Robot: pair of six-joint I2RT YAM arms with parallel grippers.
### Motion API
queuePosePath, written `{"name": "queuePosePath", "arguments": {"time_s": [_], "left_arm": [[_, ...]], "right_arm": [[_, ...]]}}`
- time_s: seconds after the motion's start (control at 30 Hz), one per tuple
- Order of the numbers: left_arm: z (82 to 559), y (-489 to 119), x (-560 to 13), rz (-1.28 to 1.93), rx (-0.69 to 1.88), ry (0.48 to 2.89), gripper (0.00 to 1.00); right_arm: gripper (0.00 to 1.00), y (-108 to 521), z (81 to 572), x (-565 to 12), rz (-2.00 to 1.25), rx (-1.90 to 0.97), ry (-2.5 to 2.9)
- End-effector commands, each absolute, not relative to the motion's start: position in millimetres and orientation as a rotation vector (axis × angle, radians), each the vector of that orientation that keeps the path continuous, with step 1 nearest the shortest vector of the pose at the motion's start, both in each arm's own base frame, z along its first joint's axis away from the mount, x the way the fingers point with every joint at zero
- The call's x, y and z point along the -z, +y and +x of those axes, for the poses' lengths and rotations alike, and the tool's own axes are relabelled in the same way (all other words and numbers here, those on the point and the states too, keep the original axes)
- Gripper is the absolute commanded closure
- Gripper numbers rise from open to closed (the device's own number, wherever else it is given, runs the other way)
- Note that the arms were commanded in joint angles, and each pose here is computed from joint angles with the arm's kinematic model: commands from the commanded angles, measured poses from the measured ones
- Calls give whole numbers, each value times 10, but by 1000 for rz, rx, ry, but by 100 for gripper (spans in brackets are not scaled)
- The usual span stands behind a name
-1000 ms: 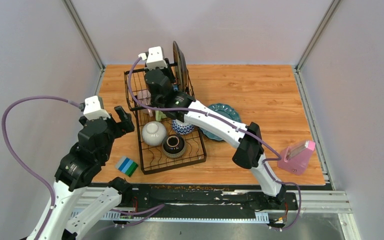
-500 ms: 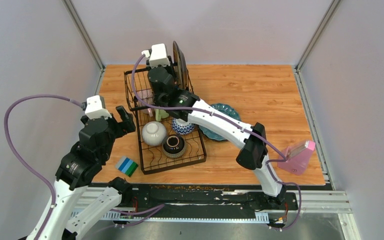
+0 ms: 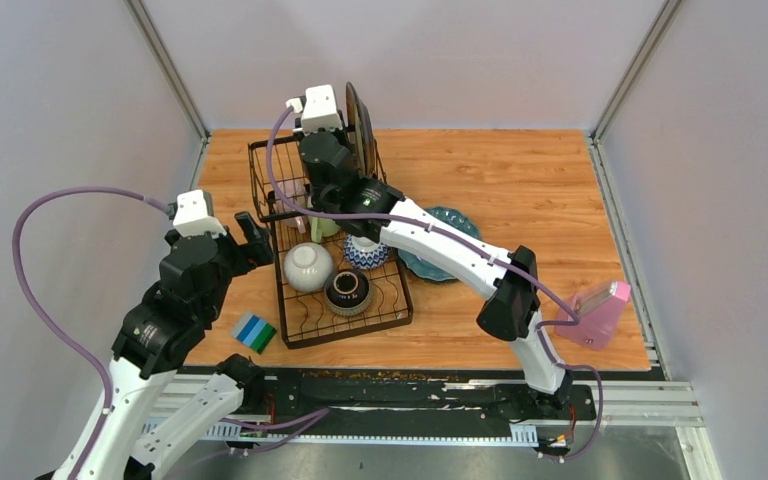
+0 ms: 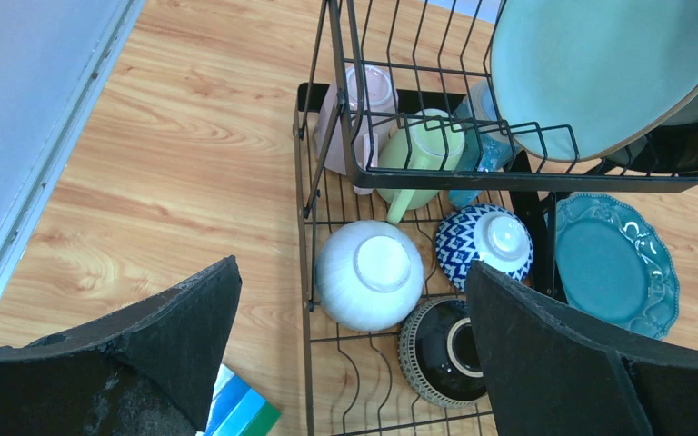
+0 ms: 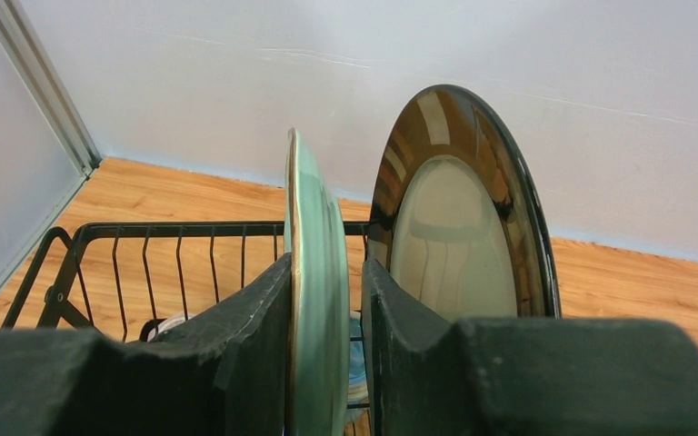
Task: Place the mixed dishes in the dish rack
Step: Insert the plate into the dish rack.
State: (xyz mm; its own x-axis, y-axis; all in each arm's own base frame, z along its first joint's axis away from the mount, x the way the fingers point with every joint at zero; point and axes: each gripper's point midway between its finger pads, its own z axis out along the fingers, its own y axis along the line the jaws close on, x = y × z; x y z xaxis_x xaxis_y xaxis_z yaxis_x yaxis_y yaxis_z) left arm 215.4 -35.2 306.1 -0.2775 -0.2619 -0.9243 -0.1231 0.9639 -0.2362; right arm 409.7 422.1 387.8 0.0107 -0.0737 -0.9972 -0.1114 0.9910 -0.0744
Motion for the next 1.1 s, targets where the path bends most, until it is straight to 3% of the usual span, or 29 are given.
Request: {"name": "queuePosePath", "arguments": {"time_s": [0.0,0.53,1.07], "left_arm": [[2197,-381,-3122,-291,159,1836,0],[2188,-441,-3181,-256,191,1835,0],[2013,-1058,-3966,55,564,1656,0]], "right_arm": [[69,4083,4023,-4203,-97,-82,1530],[66,4070,3895,-4380,-115,-164,1527],[52,3736,2972,-5096,-246,-604,1445]]}}
